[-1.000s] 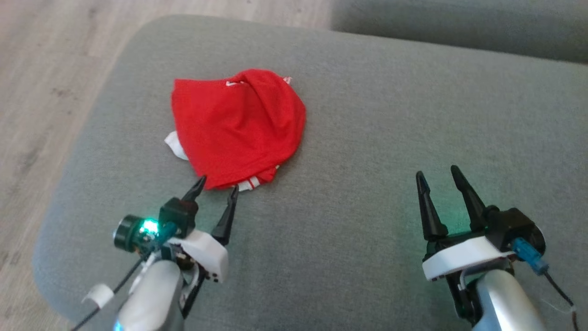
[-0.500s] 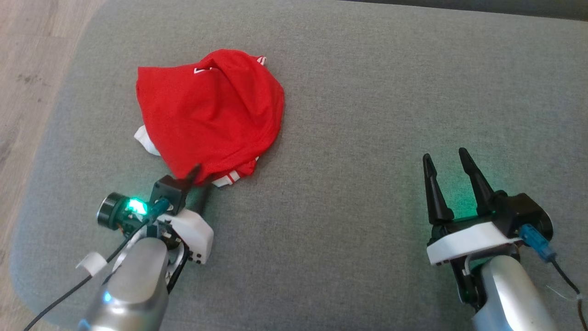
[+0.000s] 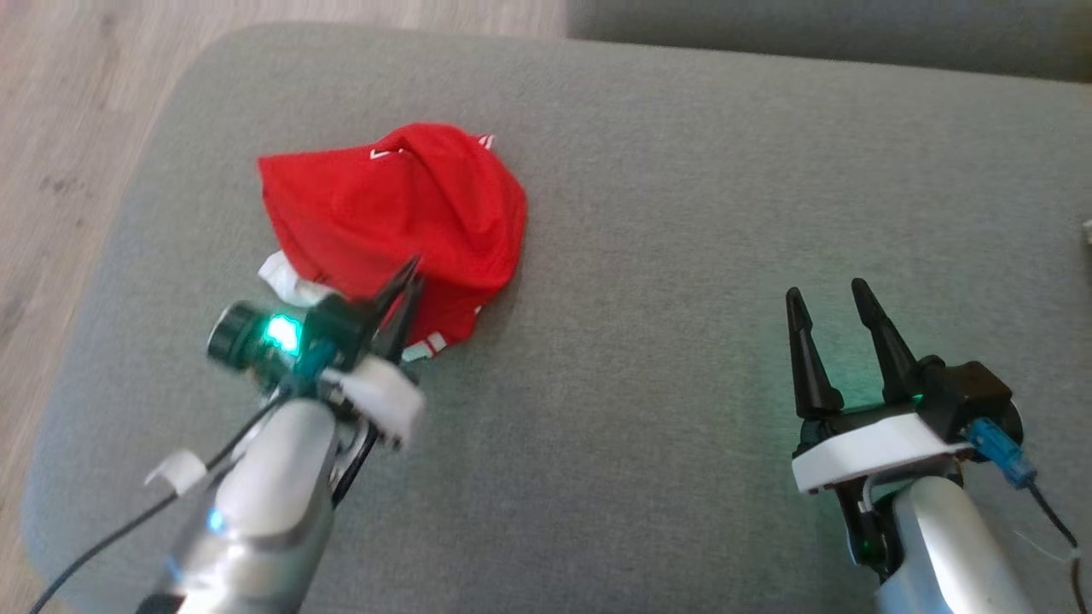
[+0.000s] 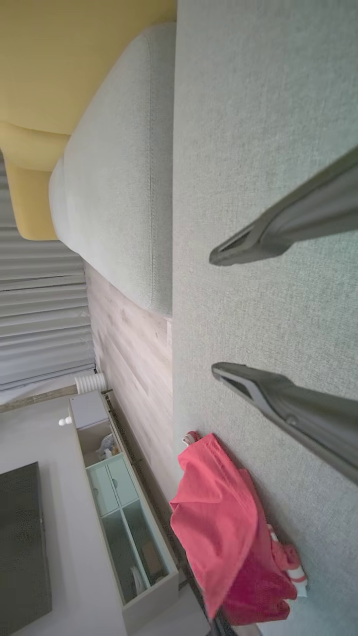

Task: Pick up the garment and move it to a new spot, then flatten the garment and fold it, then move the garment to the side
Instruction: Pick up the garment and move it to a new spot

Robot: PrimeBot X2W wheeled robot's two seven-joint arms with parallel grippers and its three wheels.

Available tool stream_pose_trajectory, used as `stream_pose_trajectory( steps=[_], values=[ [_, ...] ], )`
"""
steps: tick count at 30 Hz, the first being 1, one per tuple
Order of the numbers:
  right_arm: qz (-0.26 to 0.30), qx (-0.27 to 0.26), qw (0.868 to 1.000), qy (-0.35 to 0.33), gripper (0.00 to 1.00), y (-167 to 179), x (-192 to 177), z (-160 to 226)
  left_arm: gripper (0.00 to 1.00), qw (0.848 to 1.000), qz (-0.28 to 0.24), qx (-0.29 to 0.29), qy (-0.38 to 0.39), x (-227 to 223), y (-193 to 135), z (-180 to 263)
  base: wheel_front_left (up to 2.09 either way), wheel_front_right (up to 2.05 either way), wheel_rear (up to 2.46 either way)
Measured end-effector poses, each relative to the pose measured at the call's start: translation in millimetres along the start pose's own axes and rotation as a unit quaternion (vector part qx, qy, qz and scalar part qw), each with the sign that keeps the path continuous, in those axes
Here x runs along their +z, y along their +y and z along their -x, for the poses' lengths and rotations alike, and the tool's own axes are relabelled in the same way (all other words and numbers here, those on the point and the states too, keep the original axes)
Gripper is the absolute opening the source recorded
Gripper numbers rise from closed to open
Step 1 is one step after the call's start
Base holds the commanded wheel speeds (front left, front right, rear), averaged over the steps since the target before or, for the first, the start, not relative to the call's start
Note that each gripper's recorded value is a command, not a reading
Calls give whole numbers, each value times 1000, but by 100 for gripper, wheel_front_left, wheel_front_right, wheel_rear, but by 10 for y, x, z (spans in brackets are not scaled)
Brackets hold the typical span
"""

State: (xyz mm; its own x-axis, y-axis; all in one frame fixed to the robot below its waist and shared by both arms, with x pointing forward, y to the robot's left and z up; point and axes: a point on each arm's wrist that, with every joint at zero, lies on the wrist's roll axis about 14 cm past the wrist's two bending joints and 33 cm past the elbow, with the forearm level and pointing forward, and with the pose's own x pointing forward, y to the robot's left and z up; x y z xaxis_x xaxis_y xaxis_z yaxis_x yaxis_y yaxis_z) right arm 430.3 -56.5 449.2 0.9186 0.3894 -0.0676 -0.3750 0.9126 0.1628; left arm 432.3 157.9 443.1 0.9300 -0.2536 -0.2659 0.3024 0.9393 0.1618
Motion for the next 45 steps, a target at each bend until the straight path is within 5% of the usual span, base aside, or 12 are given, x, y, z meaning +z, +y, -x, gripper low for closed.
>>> stream_pose_trajectory(
  steps=[13, 19, 26, 28, 29, 36, 45],
  values=[
    [-14, -66, 998, -17, 100, -378, 130, 352, 0, 967, 14, -148, -209, 1873, -1111, -404, 0, 0, 0],
    [-13, -109, 994, -22, 100, -642, 171, 536, 0, 945, 33, -201, -255, 2256, -1638, -568, 0, 0, 0],
    [-15, -161, 987, -19, 100, -939, 153, 771, 0, 903, 54, -303, -301, 2661, -2436, -574, 0, 0, 0],
    [-15, -175, 984, -12, 100, -1013, 112, 836, 85, 892, 57, -336, -298, 2622, -2681, -533, 0, 0, 0],
    [-15, -180, 984, -8, 100, -1042, 89, 856, 100, 888, 58, -352, -289, 2557, -2792, -520, 0, 0, 0],
    [-16, -192, 981, 0, 100, -1145, 34, 842, 100, 894, 42, -380, -234, 2049, -3063, -599, 0, 0, 0],
    [-14, -158, 987, -16, 100, -992, 120, 610, 100, 935, 28, -280, -215, 1920, -2453, -861, 0, 0, 0]
  ],
)
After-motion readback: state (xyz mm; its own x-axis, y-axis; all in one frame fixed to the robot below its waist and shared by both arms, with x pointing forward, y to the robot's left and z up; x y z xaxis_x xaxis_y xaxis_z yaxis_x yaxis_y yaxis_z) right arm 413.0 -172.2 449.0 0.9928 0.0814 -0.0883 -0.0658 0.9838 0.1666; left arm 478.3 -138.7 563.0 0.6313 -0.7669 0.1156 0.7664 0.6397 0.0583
